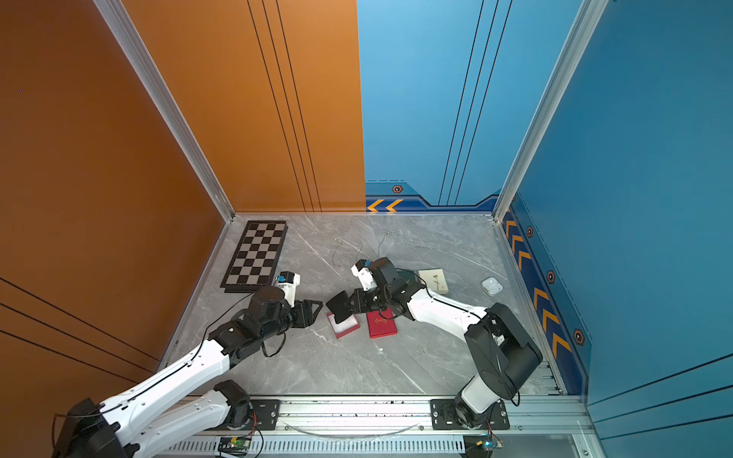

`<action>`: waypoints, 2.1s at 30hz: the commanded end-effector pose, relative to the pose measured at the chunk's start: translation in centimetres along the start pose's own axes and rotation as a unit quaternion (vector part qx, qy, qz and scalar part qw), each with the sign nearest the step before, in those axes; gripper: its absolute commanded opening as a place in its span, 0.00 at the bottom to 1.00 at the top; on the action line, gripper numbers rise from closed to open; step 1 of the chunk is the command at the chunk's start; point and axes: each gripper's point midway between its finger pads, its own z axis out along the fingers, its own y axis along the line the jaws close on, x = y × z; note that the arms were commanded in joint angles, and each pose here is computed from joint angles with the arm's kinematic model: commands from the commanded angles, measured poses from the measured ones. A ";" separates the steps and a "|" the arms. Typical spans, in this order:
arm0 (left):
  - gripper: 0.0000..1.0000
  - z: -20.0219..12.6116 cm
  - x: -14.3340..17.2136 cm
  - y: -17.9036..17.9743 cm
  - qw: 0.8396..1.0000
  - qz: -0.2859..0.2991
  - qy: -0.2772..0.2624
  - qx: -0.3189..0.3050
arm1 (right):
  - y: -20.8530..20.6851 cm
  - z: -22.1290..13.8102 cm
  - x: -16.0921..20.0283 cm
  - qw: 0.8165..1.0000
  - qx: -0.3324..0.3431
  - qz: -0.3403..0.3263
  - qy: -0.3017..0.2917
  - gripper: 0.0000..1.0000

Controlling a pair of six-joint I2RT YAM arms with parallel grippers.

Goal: Take the necklace out of the lift-off lid jewelry box
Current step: Place the inner lining in the jewelry box.

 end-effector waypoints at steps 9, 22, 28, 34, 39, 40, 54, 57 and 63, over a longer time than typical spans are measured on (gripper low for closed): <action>0.53 0.9 0.6 -1.5 1.000 0.022 0.017 0.007 | -0.9 1.9 1.8 0.998 0.039 0.020 0.034 0.04; 0.46 3.3 2.1 -3.7 0.998 0.031 0.044 0.040 | -2.2 2.3 2.4 0.997 0.061 0.034 0.038 0.03; 0.45 4.1 2.5 -4.6 0.997 0.035 0.054 0.051 | -3.0 2.9 2.8 0.996 0.070 0.036 0.046 0.03; 0.44 5.1 3.2 -5.2 0.995 0.031 0.067 0.064 | -3.6 3.7 3.0 0.995 0.078 0.041 0.054 0.03; 0.42 5.8 4.0 -5.2 0.994 0.031 0.082 0.062 | -4.7 4.1 3.3 0.992 0.098 0.048 0.061 0.03; 0.42 5.9 4.1 -5.1 0.994 0.030 0.085 0.060 | -4.9 4.2 3.3 0.992 0.102 0.049 0.062 0.03; 0.32 8.3 6.1 -3.5 0.993 0.030 0.114 0.027 | -5.7 4.3 3.9 0.989 0.125 0.045 0.068 0.05; 0.30 8.8 6.5 -3.0 0.992 0.031 0.124 0.011 | -5.2 4.1 3.8 0.990 0.119 0.038 0.067 0.05; 0.29 9.5 7.0 -2.2 0.989 0.035 0.145 -0.017 | -4.4 3.5 3.4 0.992 0.108 0.030 0.061 0.08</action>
